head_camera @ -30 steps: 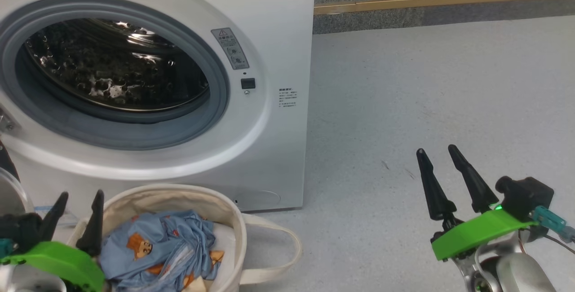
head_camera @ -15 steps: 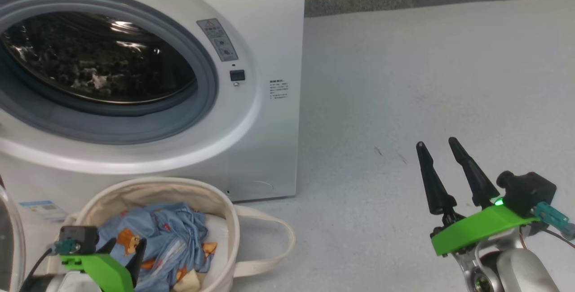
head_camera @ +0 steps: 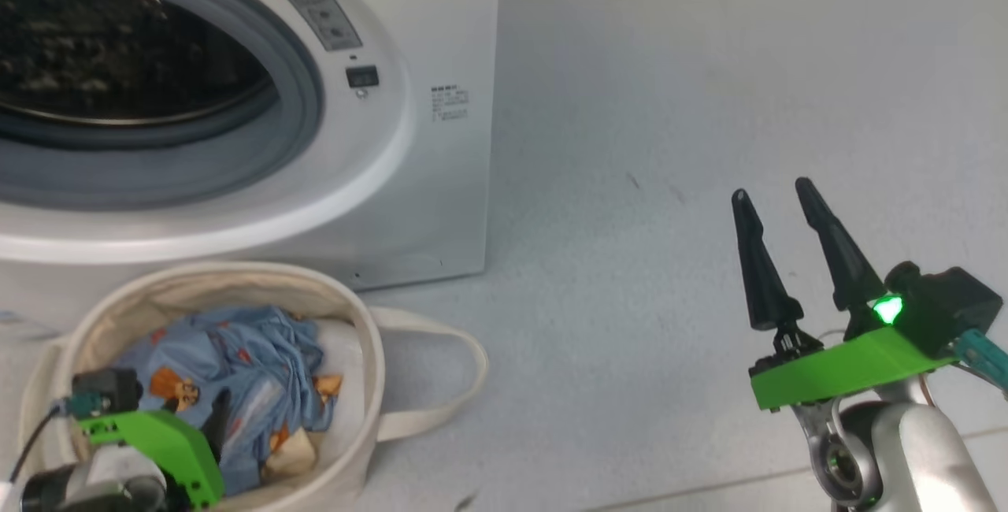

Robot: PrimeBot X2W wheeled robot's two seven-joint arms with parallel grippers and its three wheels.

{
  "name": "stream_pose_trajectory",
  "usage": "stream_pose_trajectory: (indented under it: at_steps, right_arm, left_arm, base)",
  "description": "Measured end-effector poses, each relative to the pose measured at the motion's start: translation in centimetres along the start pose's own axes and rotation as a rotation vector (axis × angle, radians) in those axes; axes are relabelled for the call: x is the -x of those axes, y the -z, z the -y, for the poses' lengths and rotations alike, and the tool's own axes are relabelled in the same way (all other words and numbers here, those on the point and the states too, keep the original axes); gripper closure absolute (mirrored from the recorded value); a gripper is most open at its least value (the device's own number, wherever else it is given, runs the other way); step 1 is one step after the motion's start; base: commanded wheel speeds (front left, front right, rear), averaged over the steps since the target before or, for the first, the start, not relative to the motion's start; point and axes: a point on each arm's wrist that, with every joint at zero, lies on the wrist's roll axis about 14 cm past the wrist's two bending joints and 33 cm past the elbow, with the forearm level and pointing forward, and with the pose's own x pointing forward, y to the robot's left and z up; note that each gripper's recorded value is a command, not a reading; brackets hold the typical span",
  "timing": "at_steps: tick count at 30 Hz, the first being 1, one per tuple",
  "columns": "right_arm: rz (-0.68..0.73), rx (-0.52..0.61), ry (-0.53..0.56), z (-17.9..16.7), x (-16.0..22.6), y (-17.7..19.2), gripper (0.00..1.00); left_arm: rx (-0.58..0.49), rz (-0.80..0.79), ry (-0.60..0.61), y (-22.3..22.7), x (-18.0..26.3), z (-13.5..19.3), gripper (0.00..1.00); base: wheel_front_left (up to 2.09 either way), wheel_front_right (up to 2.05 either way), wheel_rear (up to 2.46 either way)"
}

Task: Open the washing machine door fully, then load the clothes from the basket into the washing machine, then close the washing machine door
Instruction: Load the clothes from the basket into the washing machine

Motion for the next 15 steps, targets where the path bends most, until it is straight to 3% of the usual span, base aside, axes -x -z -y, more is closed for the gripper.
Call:
stream_pose_trajectory:
  at_steps: [15]
  right_arm:
    - [-0.062, 0.077, 0.028, 1.4, -4.0, 4.3, 0.0]
  left_arm:
    - [0.16, -0.144, -0.063, 2.4, -7.7, -4.6, 0.0]
  base:
    - [0.0, 0.0, 0.0]
